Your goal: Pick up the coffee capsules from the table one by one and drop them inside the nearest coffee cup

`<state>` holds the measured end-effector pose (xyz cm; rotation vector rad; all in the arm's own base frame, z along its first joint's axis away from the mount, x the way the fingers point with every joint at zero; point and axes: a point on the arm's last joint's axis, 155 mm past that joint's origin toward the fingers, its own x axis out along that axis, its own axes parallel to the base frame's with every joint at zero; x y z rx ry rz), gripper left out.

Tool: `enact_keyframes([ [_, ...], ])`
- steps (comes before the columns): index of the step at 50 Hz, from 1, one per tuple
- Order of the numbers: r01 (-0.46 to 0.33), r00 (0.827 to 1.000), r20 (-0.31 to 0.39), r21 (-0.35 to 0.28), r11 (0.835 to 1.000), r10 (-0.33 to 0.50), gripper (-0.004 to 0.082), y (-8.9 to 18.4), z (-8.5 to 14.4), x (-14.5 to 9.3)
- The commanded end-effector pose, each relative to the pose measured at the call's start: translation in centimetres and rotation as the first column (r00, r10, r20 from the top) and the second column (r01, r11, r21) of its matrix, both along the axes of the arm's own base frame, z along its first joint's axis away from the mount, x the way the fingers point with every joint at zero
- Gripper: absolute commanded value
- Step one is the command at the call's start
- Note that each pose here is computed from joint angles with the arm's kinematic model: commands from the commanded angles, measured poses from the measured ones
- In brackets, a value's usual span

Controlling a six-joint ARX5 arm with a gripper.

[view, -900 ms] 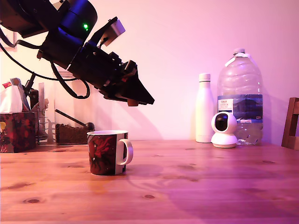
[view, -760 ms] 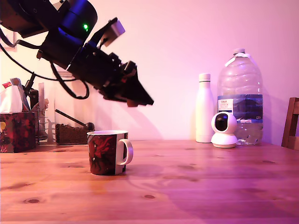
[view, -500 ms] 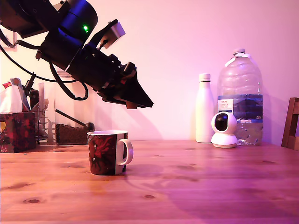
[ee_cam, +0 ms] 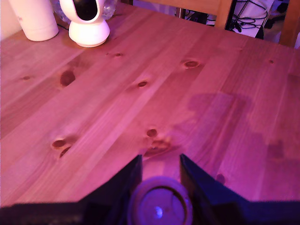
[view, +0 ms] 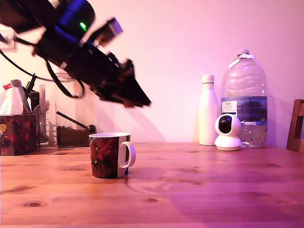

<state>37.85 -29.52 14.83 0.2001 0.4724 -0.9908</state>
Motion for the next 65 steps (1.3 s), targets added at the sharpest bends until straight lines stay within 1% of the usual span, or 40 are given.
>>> enact_keyframes([
  [1, -0.012, 1.000, 0.016, -0.012, 1.000, 0.012, 0.0183, 0.7, 1.0, -0.2],
  [9, -0.043, 0.999, 0.027, -0.017, 0.999, 0.043, 0.0183, 2.0, 1.6, 0.2],
  [19, -0.095, 0.995, 0.015, -0.009, 0.995, 0.095, 0.0183, 4.1, 0.8, 0.6],
  [27, -0.159, 0.987, 0.020, 0.005, 0.987, 0.159, 0.0183, 6.4, 0.5, 1.0],
  [33, -0.187, 0.982, 0.016, 0.006, 0.982, 0.187, 0.0183, 7.5, 0.4, 1.4],
  [44, -0.195, 0.981, 0.007, 0.003, 0.981, 0.195, 0.0183, 7.7, 0.4, 1.4],
  [52, -0.214, 0.977, -0.017, 0.007, 0.977, 0.214, 0.0183, 7.8, 0.0, 1.4],
  [57, -0.215, 0.975, -0.040, 0.030, 0.976, 0.216, 0.0183, 7.5, -0.3, 1.3],
  [65, -0.212, 0.974, -0.067, 0.064, 0.975, 0.216, 0.0183, 6.8, -0.6, 1.7],
])
